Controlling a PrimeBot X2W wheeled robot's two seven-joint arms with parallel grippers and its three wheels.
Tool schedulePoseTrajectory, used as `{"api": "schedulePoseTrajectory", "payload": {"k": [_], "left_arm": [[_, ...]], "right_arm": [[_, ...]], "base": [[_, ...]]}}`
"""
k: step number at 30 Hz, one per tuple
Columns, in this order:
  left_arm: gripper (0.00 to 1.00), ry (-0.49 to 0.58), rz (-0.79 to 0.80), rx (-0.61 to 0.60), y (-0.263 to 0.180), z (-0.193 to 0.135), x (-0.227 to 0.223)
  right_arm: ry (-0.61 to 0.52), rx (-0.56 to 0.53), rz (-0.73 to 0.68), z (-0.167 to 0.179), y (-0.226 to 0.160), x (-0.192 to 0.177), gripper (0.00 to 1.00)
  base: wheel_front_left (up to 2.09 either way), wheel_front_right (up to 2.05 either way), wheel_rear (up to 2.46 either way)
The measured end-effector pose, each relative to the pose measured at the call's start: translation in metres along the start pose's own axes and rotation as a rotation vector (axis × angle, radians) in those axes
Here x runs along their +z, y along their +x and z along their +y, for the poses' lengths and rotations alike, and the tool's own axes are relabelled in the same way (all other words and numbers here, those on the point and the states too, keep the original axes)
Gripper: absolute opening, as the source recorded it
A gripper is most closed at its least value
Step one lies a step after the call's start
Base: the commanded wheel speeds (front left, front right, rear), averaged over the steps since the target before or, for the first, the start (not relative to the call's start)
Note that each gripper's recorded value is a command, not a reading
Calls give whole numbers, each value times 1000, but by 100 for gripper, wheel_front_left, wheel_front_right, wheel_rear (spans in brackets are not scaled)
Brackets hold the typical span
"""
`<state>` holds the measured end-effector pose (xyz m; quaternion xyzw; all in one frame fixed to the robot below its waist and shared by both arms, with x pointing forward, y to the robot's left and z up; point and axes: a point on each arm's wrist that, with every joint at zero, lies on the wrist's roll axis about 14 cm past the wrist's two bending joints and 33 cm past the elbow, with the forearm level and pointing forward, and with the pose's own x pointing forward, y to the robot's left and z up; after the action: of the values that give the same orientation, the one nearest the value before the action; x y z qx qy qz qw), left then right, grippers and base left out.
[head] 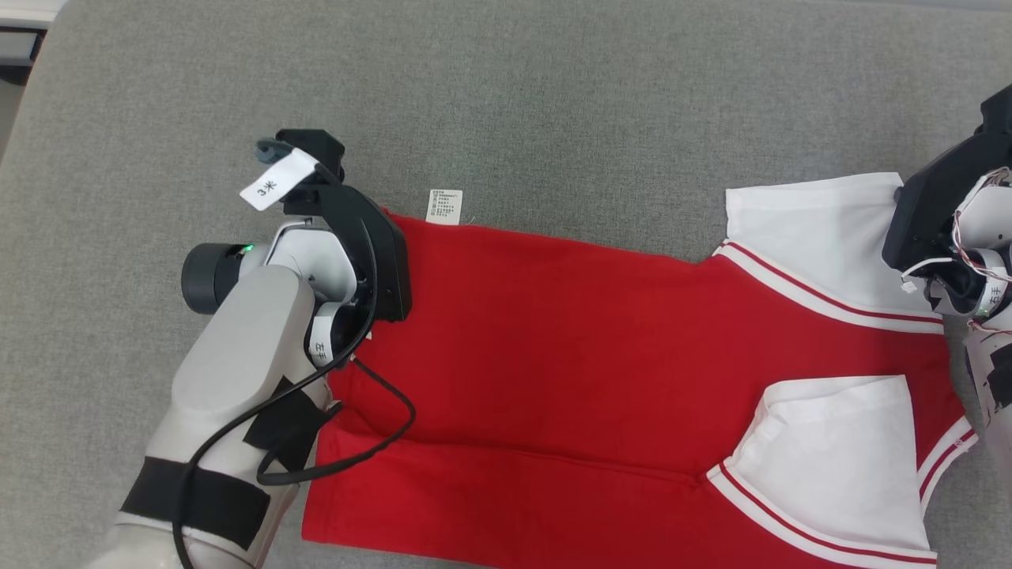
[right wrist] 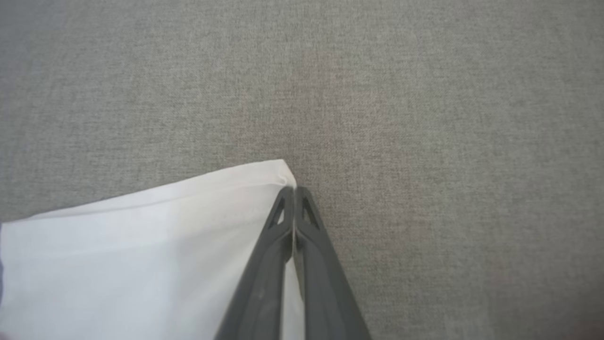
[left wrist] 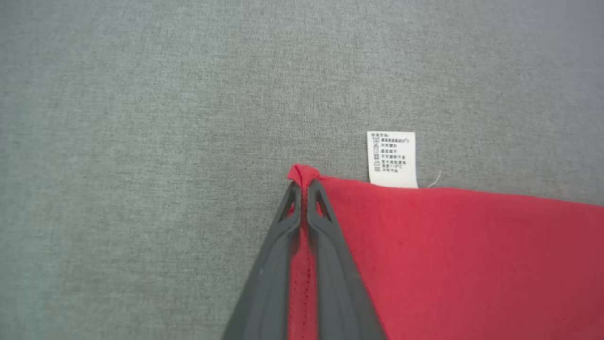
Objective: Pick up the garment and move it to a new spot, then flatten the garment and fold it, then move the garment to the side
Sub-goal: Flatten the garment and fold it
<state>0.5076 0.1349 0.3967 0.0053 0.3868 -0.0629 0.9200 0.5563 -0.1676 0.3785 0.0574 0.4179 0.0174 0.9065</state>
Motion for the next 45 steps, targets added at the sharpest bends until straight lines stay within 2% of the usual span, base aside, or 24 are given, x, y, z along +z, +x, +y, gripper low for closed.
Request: {"api": "schedulePoseTrajectory", "payload": {"k": [10,17,21,32,38,45], "left_arm": [[0,-24,-99,-10,-10,-3,24],[0,-14,-149,-22,-21,-8,32],[0,-15,-177,-41,-29,-13,31],[0,-14,-222,-89,-49,-28,6],[0,-37,-240,-73,-61,-19,-10],[0,-80,-246,-72,-67,-16,-23]], "right_arm": [[60,46,-94,6,-13,20,0],[90,138,-190,17,-32,38,0],[101,198,-194,22,-42,23,0],[128,267,-194,21,-80,-21,0],[142,305,-203,18,-111,-42,0],[162,339,-270,9,-151,-44,0]], "base": [[0,0,0],[0,0,0],[0,0,0],[0,0,0],[0,0,0],[0,0,0]]}}
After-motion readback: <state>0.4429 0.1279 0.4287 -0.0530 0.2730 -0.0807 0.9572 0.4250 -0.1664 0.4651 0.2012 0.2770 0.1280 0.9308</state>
